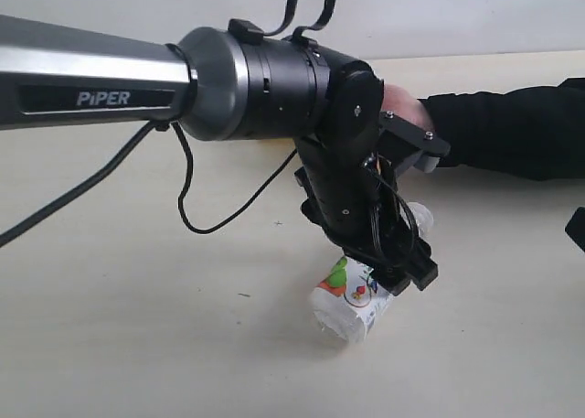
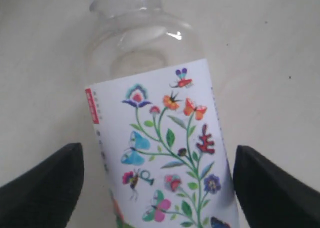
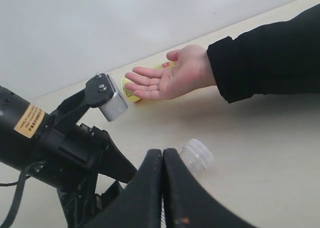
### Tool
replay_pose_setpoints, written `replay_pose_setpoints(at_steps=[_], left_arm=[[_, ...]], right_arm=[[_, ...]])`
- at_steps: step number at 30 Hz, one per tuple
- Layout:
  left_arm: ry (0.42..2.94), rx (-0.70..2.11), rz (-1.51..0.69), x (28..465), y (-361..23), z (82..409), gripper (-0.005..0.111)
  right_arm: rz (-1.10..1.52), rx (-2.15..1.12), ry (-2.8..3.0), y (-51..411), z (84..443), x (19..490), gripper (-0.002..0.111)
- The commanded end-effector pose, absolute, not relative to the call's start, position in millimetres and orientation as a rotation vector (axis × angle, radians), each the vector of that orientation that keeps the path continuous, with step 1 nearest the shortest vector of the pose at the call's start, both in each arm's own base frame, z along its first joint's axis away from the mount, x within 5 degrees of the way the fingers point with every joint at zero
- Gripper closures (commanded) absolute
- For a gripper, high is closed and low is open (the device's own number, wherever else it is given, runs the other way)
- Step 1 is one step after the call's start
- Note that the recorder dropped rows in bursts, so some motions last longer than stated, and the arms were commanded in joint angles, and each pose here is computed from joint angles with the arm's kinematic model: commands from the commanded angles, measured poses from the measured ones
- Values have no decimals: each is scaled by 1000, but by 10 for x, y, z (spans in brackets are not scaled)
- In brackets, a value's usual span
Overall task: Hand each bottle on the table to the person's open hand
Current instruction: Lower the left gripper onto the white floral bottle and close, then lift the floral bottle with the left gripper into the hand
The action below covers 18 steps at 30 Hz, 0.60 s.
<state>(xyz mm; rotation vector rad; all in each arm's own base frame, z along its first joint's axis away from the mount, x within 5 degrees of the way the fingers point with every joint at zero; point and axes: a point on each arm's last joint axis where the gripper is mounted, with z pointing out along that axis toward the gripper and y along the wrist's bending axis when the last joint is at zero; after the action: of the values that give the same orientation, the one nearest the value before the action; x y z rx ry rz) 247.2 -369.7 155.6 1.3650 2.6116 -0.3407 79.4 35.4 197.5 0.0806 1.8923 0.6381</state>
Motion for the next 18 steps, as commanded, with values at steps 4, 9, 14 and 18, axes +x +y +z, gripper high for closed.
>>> replay_pose_setpoints(at_steps=[4, 9, 14, 18], left_arm=[[2617, 1372, -308, 2498, -3720, 1432, 29], [2607, 1389, -304, 2498, -3719, 1430, 34], [2604, 1401, -294, 2487, -3696, 1506, 67], [2531, 1450, -246, 2501, -3654, 1672, 95]], right_arm=[[628, 80, 1885, 346, 1973, 791, 108], [627, 79, 1885, 346, 1973, 791, 108], [627, 79, 1885, 346, 1973, 791, 108], [627, 79, 1885, 346, 1973, 791, 108]])
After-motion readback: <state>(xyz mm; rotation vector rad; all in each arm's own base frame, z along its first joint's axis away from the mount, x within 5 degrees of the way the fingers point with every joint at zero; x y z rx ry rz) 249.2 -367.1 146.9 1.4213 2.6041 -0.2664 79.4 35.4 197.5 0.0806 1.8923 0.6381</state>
